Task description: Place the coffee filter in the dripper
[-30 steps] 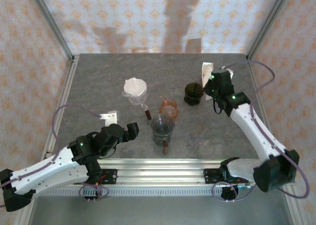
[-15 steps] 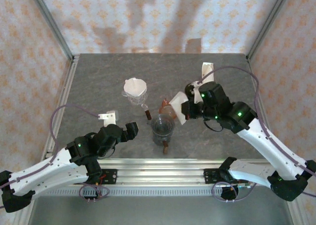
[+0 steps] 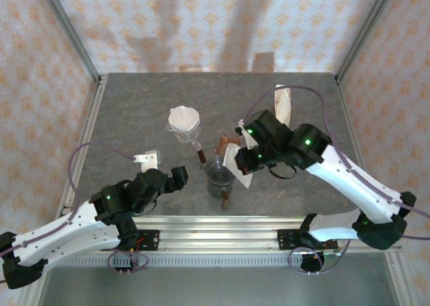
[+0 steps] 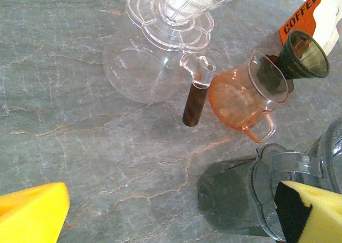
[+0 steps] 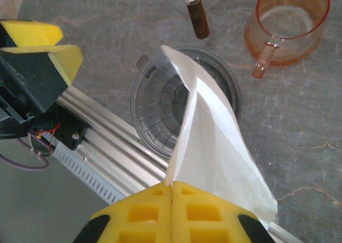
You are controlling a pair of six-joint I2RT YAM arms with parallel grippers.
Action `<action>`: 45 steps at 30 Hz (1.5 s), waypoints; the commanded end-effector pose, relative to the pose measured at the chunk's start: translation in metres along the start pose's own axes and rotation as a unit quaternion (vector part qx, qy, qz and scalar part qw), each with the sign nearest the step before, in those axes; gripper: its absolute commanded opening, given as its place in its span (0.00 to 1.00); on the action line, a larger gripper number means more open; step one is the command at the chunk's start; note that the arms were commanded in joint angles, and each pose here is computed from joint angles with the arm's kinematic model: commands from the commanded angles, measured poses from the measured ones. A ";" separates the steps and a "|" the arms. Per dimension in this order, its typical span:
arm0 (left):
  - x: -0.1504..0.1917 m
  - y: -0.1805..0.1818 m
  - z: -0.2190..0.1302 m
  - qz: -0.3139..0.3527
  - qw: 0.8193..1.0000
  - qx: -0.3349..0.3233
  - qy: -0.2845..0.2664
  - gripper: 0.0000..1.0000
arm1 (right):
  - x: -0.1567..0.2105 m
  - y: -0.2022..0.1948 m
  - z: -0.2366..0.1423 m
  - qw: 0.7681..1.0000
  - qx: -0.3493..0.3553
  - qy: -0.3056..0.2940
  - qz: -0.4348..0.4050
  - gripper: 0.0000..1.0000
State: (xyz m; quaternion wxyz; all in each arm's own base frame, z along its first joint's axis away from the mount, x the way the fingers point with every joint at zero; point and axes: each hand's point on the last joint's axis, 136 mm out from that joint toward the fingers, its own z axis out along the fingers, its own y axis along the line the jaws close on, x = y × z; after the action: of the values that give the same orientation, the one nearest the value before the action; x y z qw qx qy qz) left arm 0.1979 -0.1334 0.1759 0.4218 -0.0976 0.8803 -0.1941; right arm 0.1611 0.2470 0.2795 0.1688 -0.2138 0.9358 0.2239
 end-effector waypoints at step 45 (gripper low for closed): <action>-0.001 -0.021 0.001 0.002 0.999 0.043 0.012 0.93 | -0.024 0.018 0.096 0.998 0.022 0.052 -0.040 0.40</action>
State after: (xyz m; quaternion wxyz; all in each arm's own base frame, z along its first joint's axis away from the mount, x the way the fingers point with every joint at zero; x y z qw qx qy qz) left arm 0.1963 -0.1480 0.1781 0.4085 -0.0856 0.8804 -0.2252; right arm 0.1935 0.3163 0.2007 0.1056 -0.2594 0.9446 0.1709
